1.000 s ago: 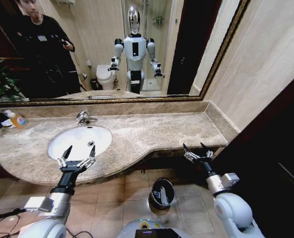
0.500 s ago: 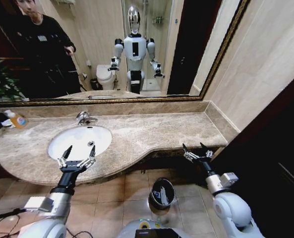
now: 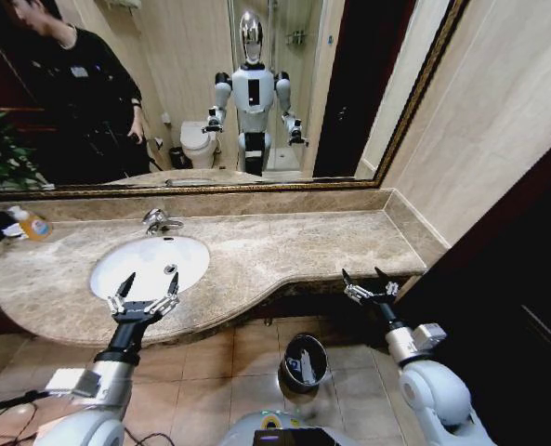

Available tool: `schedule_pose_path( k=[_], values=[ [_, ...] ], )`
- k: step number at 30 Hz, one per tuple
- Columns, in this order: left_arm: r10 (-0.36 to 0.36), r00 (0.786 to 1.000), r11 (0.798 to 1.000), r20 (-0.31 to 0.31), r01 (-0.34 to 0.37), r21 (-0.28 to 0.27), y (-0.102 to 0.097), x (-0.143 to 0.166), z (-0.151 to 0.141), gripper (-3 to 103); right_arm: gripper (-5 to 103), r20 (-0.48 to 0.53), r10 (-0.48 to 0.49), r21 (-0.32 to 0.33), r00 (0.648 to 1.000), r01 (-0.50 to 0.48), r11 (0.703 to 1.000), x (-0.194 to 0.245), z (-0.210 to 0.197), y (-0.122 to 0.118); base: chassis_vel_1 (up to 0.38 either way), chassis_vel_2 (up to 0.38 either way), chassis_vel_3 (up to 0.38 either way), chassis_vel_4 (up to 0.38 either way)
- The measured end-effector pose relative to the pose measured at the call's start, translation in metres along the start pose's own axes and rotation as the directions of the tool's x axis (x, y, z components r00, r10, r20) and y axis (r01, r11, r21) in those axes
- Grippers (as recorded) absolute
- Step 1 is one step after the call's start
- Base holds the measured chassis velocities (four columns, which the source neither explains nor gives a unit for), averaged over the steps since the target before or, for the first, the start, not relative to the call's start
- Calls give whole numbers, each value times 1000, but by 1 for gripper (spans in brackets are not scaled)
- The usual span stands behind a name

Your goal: Pick up the trash from the sink and place it in the trash bin.

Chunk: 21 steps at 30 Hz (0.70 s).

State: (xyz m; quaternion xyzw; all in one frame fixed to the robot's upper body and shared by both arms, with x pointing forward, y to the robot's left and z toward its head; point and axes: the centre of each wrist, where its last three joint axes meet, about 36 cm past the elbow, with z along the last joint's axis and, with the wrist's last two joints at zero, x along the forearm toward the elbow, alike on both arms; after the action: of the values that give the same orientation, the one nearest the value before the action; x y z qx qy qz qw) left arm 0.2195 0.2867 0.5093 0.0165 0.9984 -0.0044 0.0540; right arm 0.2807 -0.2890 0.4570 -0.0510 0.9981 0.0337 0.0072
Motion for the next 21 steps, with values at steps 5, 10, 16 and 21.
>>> schedule_pose_path(
  k=[5, 10, 16, 21],
  values=[
    [0, 1000, 1000, 0, 0, 0, 0, 0, 0, 100, 100, 0, 0, 0, 1000, 0, 1000, 0, 0, 0, 0, 0, 0, 0],
    [0, 1000, 1000, 0, 0, 0, 0, 0, 0, 100, 100, 0, 0, 0, 1000, 0, 1000, 0, 0, 0, 0, 0, 0, 0],
    [0, 1000, 1000, 0, 0, 0, 0, 0, 0, 100, 100, 0, 0, -1, 1000, 0, 1000, 0, 0, 0, 0, 0, 0, 0],
    [0, 1000, 1000, 0, 0, 0, 0, 0, 0, 100, 100, 0, -1, -1, 1000, 1, 1000, 0, 0, 0, 0, 0, 0, 0]
  ],
)
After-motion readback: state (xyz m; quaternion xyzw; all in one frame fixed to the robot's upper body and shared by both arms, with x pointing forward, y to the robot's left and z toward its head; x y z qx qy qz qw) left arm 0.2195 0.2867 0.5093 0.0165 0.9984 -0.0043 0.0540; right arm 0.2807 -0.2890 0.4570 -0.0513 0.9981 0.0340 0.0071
